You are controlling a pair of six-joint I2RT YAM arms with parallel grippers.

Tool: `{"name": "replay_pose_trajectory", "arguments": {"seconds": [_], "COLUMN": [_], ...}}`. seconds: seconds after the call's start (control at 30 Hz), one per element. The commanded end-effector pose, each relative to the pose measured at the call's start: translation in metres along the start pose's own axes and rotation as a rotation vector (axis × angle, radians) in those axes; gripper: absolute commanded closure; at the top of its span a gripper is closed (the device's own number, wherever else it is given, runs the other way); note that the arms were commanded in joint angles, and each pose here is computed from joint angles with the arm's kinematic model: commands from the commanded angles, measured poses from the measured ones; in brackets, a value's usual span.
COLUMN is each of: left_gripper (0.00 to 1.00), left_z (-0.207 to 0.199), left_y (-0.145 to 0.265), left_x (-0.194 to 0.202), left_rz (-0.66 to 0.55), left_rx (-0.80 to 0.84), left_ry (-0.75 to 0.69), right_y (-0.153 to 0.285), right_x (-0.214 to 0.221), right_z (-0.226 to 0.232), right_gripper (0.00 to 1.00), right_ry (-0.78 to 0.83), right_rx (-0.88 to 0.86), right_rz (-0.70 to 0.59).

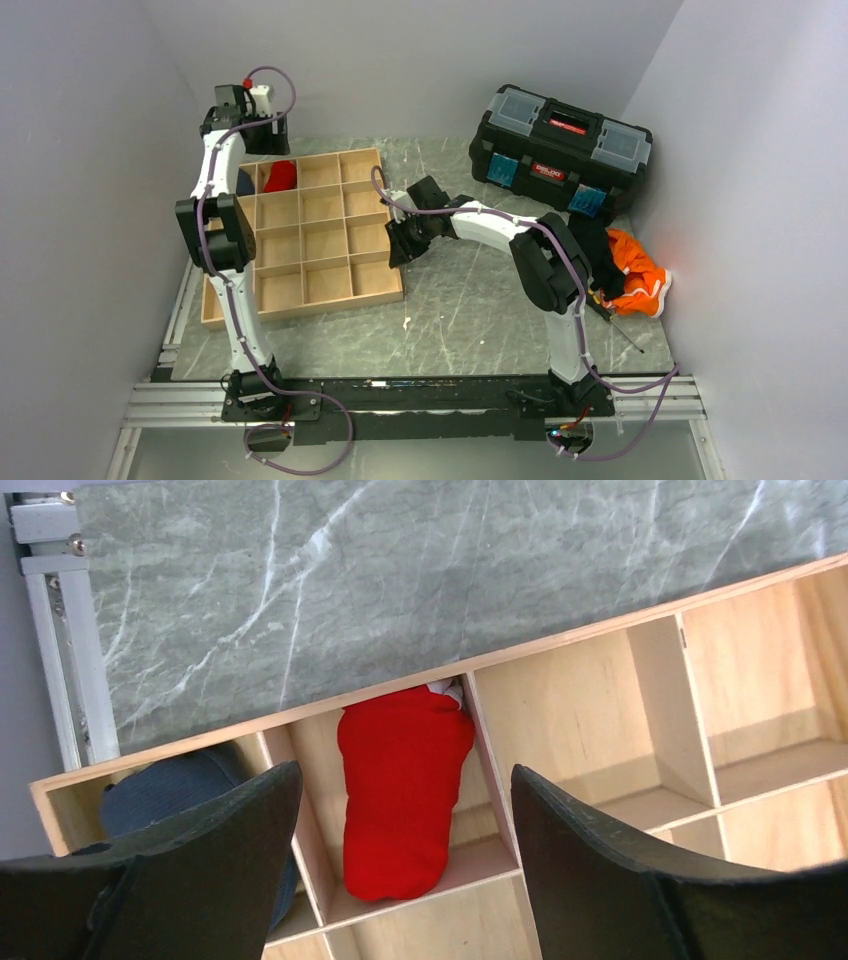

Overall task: Roll the underwear
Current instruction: Place the underwear in the storage box.

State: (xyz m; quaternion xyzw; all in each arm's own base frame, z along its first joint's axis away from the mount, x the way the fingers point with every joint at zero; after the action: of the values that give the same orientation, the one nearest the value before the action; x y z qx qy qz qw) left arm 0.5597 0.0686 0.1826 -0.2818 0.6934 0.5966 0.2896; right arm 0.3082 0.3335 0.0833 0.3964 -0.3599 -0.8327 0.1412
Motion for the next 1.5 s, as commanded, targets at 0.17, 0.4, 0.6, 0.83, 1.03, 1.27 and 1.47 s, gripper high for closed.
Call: {"name": "replay_pose_trajectory", "arguments": {"seconds": [0.17,0.4,0.6,0.83,1.03,1.27,1.47], "left_gripper": [0.25,0.22,0.18,0.15,0.14,0.15,0.14], "left_z": [0.004,0.004,0.008,0.019,0.026,0.036,0.034], "left_y": [-0.037,-0.055,-0.057,-0.051,-0.049,-0.050,-0.046], "left_x": [0.023,0.036,0.042,0.038,0.035,0.045,0.041], "left_rz": [0.081,0.134,0.166,0.158,0.164,0.203,0.183], "left_rx": [-0.137,-0.200,-0.284,-0.376,-0.419,-0.439,-0.392], "left_ry": [-0.156,-0.224,-0.278,-0.289,-0.304,-0.322,-0.290], "right_y": [-0.027,-0.028,-0.029,-0.029,-0.028,-0.030,-0.030], "right_x": [0.037,0.039,0.039,0.040,0.040,0.042,0.041], "right_z": [0.013,0.011,0.011,0.011,0.011,0.012,0.012], "right_gripper": [1.00,1.00,1.00,1.00,1.00,1.00,1.00], "right_ry": [0.029,0.029,0.026,0.023,0.025,0.021,0.022], "right_rx": [-0.087,-0.088,-0.090,-0.094,-0.093,-0.099,-0.099], "right_rz": [0.135,0.141,0.143,0.146,0.143,0.147,0.145]}}
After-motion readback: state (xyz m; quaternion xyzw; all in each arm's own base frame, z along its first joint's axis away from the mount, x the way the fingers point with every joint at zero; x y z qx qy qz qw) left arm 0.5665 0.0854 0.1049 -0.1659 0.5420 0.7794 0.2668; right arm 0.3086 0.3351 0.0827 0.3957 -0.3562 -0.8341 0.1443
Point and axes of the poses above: each gripper's point midway between its finger pads, its own y axis back along the fingers, its own z axis along the line the jaws close on, x = y × z, the point moved 5 cm from there along y, back along the fingers, and after that the axes turned 3 degrees about y, right-handed, at the moved point
